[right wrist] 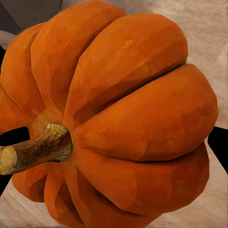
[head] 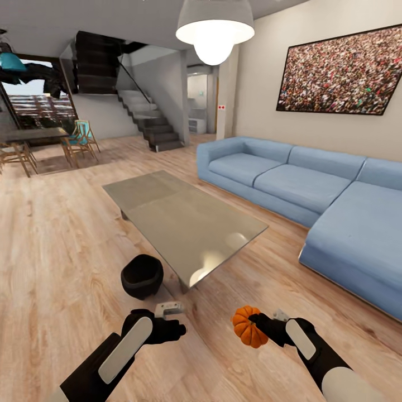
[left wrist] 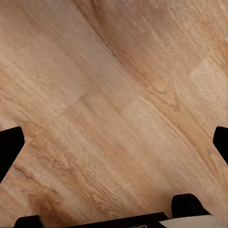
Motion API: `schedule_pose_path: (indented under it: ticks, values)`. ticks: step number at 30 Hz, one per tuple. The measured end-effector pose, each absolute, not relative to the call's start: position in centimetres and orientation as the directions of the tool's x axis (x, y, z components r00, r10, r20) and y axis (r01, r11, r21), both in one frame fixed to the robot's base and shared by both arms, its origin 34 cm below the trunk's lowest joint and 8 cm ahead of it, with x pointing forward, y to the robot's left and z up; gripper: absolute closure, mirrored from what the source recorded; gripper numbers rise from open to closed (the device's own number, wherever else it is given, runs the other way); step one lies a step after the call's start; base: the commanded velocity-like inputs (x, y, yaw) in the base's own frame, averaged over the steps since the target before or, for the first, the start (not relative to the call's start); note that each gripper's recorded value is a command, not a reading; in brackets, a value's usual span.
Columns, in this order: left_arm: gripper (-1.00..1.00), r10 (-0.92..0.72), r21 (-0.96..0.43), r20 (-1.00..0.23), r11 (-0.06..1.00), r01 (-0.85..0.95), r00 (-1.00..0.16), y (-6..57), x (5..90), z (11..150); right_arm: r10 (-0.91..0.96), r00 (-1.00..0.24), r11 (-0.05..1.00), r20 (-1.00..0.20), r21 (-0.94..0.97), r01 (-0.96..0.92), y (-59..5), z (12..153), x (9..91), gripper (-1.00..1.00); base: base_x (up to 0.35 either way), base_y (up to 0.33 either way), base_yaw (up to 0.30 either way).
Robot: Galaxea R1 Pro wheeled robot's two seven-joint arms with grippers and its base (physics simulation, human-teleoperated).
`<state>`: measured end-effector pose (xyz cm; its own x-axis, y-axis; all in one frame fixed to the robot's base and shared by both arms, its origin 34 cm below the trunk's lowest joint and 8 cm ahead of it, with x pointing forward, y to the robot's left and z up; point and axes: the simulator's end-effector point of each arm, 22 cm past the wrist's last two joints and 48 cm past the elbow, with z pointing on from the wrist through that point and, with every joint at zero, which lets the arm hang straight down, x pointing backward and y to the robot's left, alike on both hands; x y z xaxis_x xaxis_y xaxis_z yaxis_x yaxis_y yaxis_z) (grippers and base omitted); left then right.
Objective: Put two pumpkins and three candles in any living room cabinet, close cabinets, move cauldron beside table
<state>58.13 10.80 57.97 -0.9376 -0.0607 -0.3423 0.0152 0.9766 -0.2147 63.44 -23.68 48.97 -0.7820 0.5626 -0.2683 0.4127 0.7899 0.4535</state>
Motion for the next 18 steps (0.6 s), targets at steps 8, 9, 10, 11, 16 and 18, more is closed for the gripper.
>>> schedule_pose_path:
  ticks: [8,9,10,11,16,18]
  values:
    - [-1.00,-0.061,-0.214,-0.346,0.977,0.016,-0.936,10.88,58.18,58.13,0.555,-0.786,0.794,-0.271,0.455,0.404,-23.29,49.13,63.44,1.00,-0.005,0.000,0.280]
    - [-1.00,-0.061,-0.214,-0.347,0.977,0.015,-0.936,10.89,58.20,58.15,0.555,-0.787,0.794,-0.271,0.455,0.404,-23.27,49.15,63.45,1.00,0.000,0.000,0.280]
    - [-1.00,-0.062,-0.214,-0.348,0.977,0.015,-0.936,10.92,58.23,58.19,0.554,-0.787,0.794,-0.272,0.455,0.403,-23.25,49.18,63.47,1.00,0.000,0.000,0.280]
    - [-1.00,-0.063,-0.213,-0.349,0.977,0.014,-0.935,10.98,58.26,58.22,0.554,-0.787,0.795,-0.272,0.455,0.402,-23.24,49.20,63.47,1.00,0.000,0.000,0.280]
    - [-1.00,-0.063,-0.211,-0.352,0.977,0.014,-0.934,11.12,58.32,58.32,0.553,-0.787,0.795,-0.274,0.455,0.401,-23.23,49.31,63.51,1.00,0.000,0.010,0.280]
    - [-1.00,-0.064,-0.211,-0.353,0.977,0.013,-0.934,11.18,58.36,58.36,0.552,-0.788,0.795,-0.272,0.455,0.400,-23.19,49.34,63.47,1.00,0.000,0.093,0.280]
